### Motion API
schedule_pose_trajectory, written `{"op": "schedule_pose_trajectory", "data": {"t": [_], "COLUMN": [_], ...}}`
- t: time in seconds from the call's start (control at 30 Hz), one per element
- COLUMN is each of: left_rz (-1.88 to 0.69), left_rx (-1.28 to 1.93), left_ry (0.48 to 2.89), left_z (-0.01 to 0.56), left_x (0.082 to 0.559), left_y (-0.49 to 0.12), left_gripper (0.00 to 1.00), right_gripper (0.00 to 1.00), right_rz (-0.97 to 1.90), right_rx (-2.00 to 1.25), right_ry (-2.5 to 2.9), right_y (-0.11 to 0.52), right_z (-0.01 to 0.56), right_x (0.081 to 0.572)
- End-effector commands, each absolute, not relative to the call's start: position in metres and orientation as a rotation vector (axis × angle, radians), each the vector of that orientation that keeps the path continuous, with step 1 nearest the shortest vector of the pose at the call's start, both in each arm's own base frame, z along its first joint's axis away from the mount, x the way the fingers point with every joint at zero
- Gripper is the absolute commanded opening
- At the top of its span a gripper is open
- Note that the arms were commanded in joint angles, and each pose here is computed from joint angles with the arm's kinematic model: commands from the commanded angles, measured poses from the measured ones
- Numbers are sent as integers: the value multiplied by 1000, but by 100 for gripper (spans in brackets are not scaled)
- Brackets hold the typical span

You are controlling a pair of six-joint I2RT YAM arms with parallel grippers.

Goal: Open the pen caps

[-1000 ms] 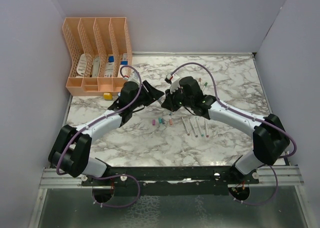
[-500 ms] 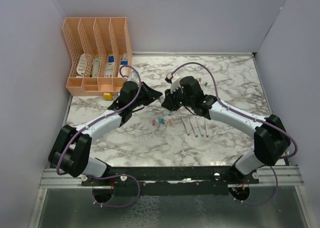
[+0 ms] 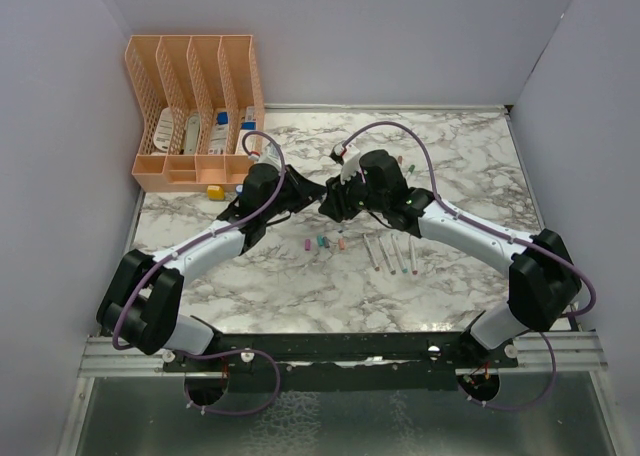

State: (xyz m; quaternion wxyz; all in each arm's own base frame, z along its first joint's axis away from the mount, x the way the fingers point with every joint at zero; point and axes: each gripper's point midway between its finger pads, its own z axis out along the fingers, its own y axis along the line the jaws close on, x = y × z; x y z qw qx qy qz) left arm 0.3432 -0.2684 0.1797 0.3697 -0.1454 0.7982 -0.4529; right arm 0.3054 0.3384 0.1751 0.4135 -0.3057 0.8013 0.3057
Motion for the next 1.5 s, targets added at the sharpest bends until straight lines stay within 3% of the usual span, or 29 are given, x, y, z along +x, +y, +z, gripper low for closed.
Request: {"op": "schedule_pose_trajectory", "data": {"t": [0.0,0.27,0.4,0.5,0.67,0.73,0.87,0.9,1.47], "left_rz": [-1212,-1216,-1222,-1231,-1249,-1250,-1243,-1237,-962], "left_rx": [-325,-323,-322,-321,-317,-315,-318,-323,-439], "left_ry": [1976,1954,1943,1937,1927,1926,1926,1927,1882], "left_z": [206,214,217,219,223,224,223,221,222], "left_x": [343,343,344,344,343,342,343,344,416], "left_y": [-275,-274,-274,-275,-277,-278,-277,-276,-220], "left_gripper": [0,0,0,0,0,0,0,0,0], "right_gripper": [36,11,11,22,29,25,3,2,1], "right_rz": [813,810,808,810,811,809,813,811,746], "right_rx": [-781,-786,-790,-792,-793,-794,-790,-789,-778], "right_ry": [1970,1986,1994,1995,2002,2005,1998,2000,2124], "right_y": [350,350,349,350,351,351,351,350,296], "right_z": [189,182,179,178,175,174,177,177,151], "right_x": [307,306,305,305,306,306,305,305,255]}}
